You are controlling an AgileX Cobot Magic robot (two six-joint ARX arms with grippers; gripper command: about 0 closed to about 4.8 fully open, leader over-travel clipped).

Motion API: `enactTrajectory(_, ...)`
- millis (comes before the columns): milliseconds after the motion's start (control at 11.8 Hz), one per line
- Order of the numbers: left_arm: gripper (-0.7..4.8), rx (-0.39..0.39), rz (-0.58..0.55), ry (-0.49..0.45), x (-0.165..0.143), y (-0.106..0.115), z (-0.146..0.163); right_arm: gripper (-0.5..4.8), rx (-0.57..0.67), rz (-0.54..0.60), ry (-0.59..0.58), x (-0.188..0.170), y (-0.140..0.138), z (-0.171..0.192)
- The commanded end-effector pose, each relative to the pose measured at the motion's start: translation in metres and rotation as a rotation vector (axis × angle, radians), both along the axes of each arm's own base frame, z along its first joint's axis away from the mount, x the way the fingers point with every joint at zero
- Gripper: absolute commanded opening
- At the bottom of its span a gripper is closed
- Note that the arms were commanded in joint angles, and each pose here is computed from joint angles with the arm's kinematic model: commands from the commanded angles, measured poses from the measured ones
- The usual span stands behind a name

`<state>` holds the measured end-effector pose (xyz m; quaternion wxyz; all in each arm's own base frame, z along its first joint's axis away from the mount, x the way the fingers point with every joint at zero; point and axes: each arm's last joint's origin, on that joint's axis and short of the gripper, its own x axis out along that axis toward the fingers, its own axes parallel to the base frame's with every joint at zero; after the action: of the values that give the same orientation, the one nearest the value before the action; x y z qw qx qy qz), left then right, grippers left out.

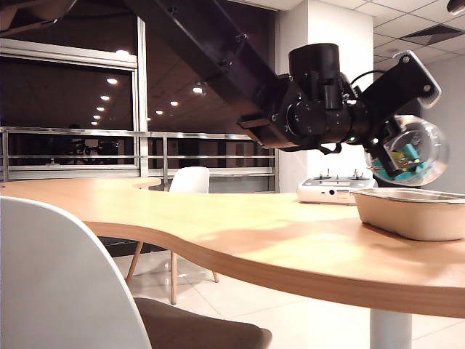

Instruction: Pick up the box filled with clips, pour some clips from it into the rectangular paper box, and then put the clip box back on the table.

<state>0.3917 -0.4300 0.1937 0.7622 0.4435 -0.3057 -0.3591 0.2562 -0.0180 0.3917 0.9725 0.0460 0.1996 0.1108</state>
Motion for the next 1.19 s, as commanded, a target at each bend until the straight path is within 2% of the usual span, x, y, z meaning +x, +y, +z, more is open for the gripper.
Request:
enactTrajectory(85, -0.06, -0.097, 0.057, 0.075, 0.000, 0.002, 0.011, -0.06, -0.004, 0.003, -0.022, -0.001, 0.000, 0.004)
enactTrajectory(169, -0.06, -0.200, 0.131, 0.217, 0.003, 0.005, 0.015, -0.06, -0.005, 0.003, -0.022, -0.001, 0.000, 0.004)
enactTrajectory(254, -0.06, -0.148, 0.173, 0.274, 0.000, 0.008, 0.030, -0.06, -0.005, 0.003, -0.024, -0.001, 0.000, 0.004)
enactTrajectory(339, -0.06, -0.233, 0.186, 0.215, 0.000, 0.009, 0.039, -0.06, -0.005, 0.003, -0.024, -0.001, 0.000, 0.004)
enactTrajectory(423, -0.06, -0.253, 0.153, 0.184, -0.001, 0.009, 0.043, -0.06, -0.005, 0.003, -0.024, -0.001, 0.000, 0.004)
enactTrajectory(508, -0.06, -0.134, 0.114, 0.126, -0.003, 0.007, 0.039, -0.06, -0.005, 0.003, -0.025, -0.001, 0.000, 0.004)
enactTrajectory(678, -0.06, 0.069, 0.129, 0.093, -0.002, 0.006, 0.025, -0.06, -0.005, 0.003, -0.026, -0.001, 0.000, 0.004)
enactTrajectory(847, -0.06, 0.131, 0.087, 0.082, -0.002, 0.005, 0.021, -0.06, -0.006, 0.002, -0.026, -0.001, 0.000, 0.004)
enactTrajectory(1016, -0.06, 0.152, 0.083, 0.113, -0.002, 0.006, 0.018, -0.06, -0.006, 0.003, -0.026, -0.001, 0.000, 0.004)
enactTrajectory(1186, -0.06, 0.034, 0.113, 0.249, -0.002, 0.007, 0.023, -0.06, -0.006, 0.003, -0.026, -0.001, 0.000, 0.004)
